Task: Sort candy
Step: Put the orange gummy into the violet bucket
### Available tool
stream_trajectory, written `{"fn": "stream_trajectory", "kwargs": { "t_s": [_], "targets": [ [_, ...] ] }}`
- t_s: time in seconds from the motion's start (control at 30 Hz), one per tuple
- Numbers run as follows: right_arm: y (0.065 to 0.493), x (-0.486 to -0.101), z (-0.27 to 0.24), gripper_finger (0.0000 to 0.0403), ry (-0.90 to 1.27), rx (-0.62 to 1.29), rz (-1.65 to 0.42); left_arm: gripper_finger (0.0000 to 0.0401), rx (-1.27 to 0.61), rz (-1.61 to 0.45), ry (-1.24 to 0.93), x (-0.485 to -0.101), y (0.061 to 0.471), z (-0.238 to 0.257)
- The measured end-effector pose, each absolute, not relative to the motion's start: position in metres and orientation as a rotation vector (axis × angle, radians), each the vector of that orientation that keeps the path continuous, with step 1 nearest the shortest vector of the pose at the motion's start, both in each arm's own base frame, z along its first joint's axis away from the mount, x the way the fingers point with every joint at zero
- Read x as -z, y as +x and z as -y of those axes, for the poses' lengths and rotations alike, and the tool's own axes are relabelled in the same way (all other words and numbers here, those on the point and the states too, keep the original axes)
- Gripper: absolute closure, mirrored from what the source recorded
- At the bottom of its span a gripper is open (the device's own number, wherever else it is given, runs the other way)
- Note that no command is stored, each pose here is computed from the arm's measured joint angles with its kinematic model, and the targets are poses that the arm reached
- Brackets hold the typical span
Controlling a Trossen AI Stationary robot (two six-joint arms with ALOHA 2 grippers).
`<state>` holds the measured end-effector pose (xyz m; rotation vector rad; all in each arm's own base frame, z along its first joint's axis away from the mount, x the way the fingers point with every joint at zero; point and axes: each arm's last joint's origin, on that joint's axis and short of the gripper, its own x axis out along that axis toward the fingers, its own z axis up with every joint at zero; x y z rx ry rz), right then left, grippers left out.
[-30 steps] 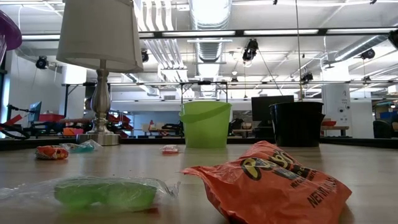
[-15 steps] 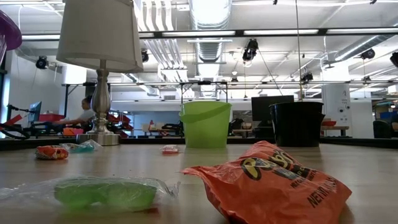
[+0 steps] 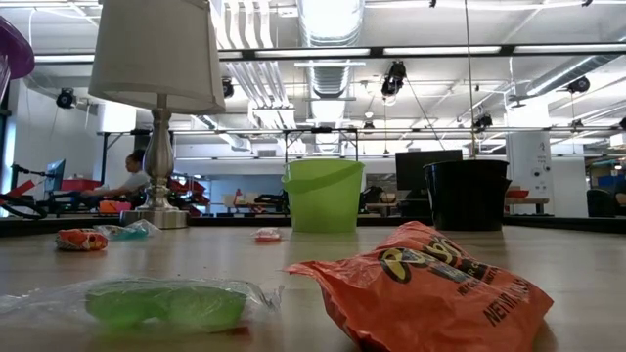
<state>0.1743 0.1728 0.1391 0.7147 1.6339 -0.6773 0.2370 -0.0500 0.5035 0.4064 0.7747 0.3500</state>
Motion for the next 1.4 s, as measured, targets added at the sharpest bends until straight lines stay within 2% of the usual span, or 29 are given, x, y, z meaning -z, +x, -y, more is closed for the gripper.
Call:
{"fn": "stream_trajectory", "kwargs": {
  "t_s": [0.13,0.43,0.5,0.77,1.07,1.4],
  "targets": [
    [0.176,-0.136,-0.174,0.0226,0.725,0.685,-1.643,0.0273,-0.35,-0.775,0.406,-0.503,0.237,0.05],
    [0.175,-0.14,-0.174,0.0365,0.774,0.693,-1.641,0.0273,-0.35,-0.775,0.406,-0.503,0.237,0.05],
    [0.173,-0.142,-0.173,0.0384,0.791,0.712,-1.641,0.0273,-0.35,-0.775,0.406,-0.503,0.237,0.05],
    [0.172,-0.159,-0.171,0.0389,0.896,0.735,-1.564,0.0273,-0.35,-0.773,0.405,-0.504,0.236,0.05],
    [0.189,-0.209,-0.168,0.039,0.985,0.655,-1.168,0.0273,-0.357,-0.736,0.368,-0.512,0.222,0.046],
    [0.227,-0.252,-0.163,0.039,0.889,0.52,-0.977,0.0273,-0.276,-0.678,0.194,-0.523,0.195,0.041]
  ]
}}
